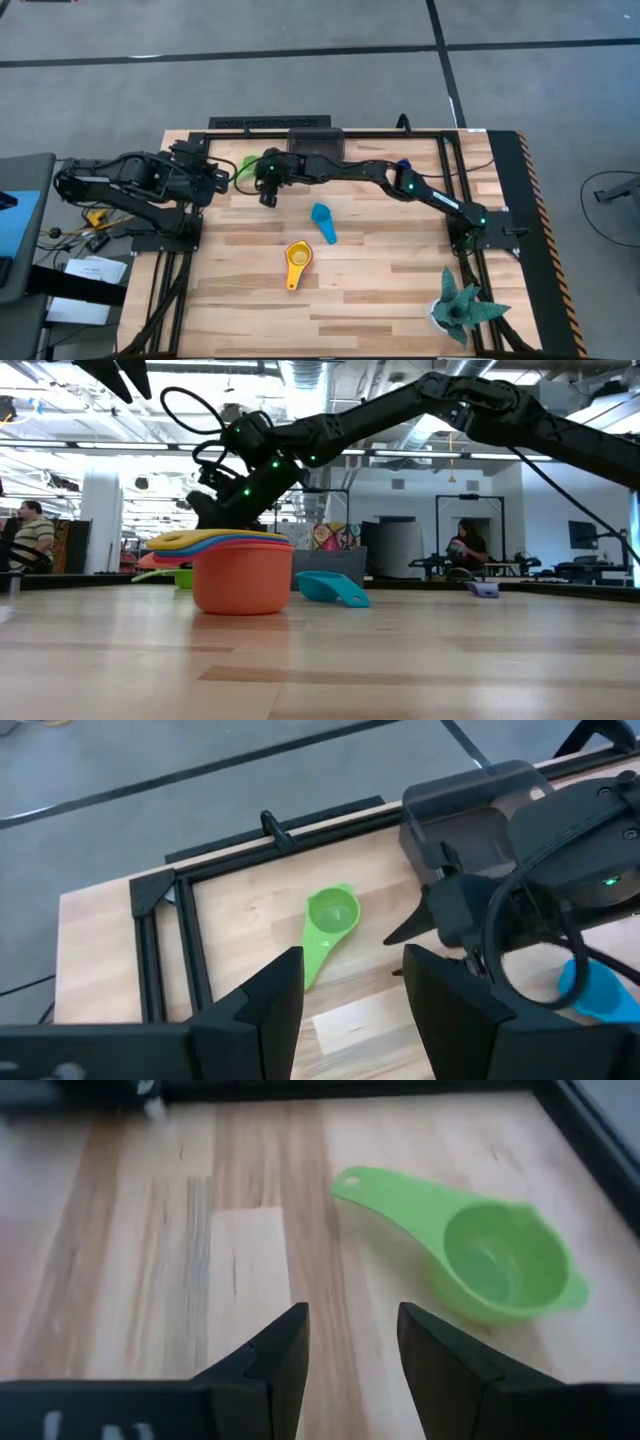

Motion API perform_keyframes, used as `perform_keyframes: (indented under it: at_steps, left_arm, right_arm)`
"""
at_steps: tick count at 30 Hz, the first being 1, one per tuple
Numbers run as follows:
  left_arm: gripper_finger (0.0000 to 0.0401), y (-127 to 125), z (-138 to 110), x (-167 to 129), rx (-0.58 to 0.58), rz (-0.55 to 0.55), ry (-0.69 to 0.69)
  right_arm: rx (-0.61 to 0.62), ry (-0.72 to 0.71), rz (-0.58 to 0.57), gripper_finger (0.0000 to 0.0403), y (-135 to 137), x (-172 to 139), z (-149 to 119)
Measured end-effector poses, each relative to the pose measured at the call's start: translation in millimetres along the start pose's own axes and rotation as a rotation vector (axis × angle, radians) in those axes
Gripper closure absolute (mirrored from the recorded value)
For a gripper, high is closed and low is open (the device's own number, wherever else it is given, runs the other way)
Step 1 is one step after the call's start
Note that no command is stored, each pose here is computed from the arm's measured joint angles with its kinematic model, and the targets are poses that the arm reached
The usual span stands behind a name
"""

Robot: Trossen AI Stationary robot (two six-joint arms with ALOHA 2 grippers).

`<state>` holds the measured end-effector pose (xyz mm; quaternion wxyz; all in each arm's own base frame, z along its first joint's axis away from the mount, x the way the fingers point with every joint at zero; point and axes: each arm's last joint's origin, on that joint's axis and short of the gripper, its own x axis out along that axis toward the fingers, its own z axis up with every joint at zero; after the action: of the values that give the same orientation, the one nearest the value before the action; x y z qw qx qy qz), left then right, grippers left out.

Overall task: Nest measuring cups in basket
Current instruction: Stack the green measuring cup on top of the yellow measuring cup

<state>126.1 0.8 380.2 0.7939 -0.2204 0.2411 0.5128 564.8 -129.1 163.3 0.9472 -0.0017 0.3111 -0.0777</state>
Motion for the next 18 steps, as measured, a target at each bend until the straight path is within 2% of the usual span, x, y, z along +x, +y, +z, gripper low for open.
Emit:
perform_keyframes:
  at_steps: [6, 14, 18]
  left_arm:
    - [0.0238, -7.2, -2.5, 3.6, 0.028, 0.013, 0.023]
    - [0.0238, -10.1, -3.1, 5.1, 0.019, 0.02, 0.021]
    - [0.0238, -10.6, -3.0, 5.2, 0.006, 0.017, 0.021]
  right_arm:
    - [-0.249, -0.045, -0.012, 0.0227, 2.1, 0.1, 4.6]
    - [-0.243, -0.073, -0.043, 0.0227, -12.5, -0.7, 6.5]
    - [-0.198, -0.065, -0.041, 0.0228, -10.3, -0.9, 6.3]
